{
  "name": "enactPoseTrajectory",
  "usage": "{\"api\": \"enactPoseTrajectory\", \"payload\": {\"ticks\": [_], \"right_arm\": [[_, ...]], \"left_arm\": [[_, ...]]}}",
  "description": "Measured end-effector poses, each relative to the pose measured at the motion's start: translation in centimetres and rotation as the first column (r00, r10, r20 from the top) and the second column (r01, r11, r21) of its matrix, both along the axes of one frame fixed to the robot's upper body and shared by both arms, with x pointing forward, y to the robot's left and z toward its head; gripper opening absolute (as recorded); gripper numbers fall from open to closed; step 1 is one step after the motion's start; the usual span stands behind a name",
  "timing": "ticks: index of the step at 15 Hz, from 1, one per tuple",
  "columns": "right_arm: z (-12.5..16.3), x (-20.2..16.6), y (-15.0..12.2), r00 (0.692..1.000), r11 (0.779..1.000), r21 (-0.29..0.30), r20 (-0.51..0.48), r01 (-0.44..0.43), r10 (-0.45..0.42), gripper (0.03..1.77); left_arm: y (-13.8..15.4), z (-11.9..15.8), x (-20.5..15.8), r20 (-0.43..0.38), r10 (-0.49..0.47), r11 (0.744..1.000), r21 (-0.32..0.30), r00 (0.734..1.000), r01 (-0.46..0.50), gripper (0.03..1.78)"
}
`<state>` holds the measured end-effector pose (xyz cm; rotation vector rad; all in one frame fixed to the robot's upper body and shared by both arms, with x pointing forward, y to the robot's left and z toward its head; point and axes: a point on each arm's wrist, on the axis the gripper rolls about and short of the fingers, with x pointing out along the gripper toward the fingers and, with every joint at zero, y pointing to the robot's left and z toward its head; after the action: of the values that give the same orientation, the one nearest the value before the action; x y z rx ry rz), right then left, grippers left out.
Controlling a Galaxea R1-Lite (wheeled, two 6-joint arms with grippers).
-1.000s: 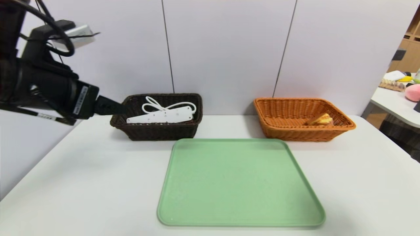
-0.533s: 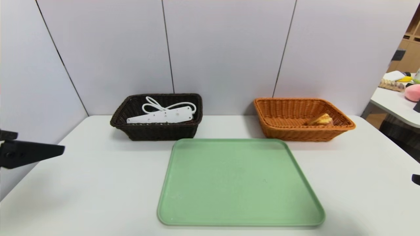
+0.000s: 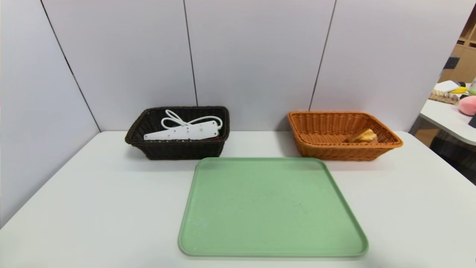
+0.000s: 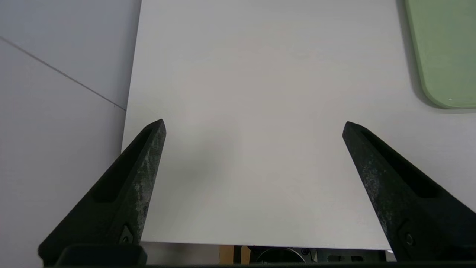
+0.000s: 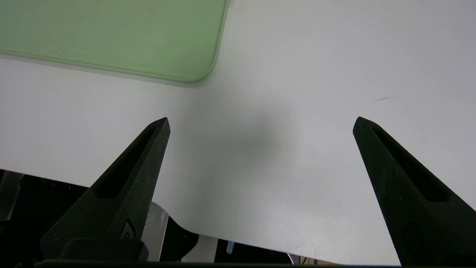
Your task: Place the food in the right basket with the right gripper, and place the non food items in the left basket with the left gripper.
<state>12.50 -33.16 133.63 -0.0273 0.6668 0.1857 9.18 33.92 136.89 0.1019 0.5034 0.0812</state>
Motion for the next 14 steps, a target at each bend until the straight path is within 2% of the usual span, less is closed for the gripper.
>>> {"api": "enactPoseTrajectory", "payload": {"ticks": [4, 6, 8, 10, 14], "right_arm": [[-2.0, -3.4, -0.3, 0.995, 0.998, 0.006, 0.078, 0.068, -0.069, 1.7], [-3.2, -5.4, -0.3, 0.986, 0.996, 0.01, 0.141, 0.09, -0.09, 1.7], [-4.2, -7.1, -0.2, 0.972, 0.995, 0.019, 0.215, 0.093, -0.095, 1.7], [-5.0, -8.4, -0.2, 0.949, 0.995, 0.027, 0.299, 0.092, -0.096, 1.7], [-6.5, -10.0, -0.2, 0.879, 0.995, 0.033, 0.467, 0.093, -0.098, 1.7]], "left_arm": [[0.4, -2.7, -3.7, 0.081, 0.084, 0.996, 0.004, 0.993, -0.084, 1.69], [0.4, -3.9, -4.9, 0.112, 0.068, 0.998, 0.006, 0.991, -0.069, 1.69], [0.3, -5.2, -5.8, 0.14, 0.01, 1.0, 0.003, 0.99, -0.011, 1.69], [0.2, -6.3, -6.0, 0.172, -0.032, 0.999, 0.003, 0.985, 0.032, 1.69], [0.1, -8.1, -4.6, 0.234, -0.034, 0.999, 0.009, 0.972, 0.033, 1.69]]}}
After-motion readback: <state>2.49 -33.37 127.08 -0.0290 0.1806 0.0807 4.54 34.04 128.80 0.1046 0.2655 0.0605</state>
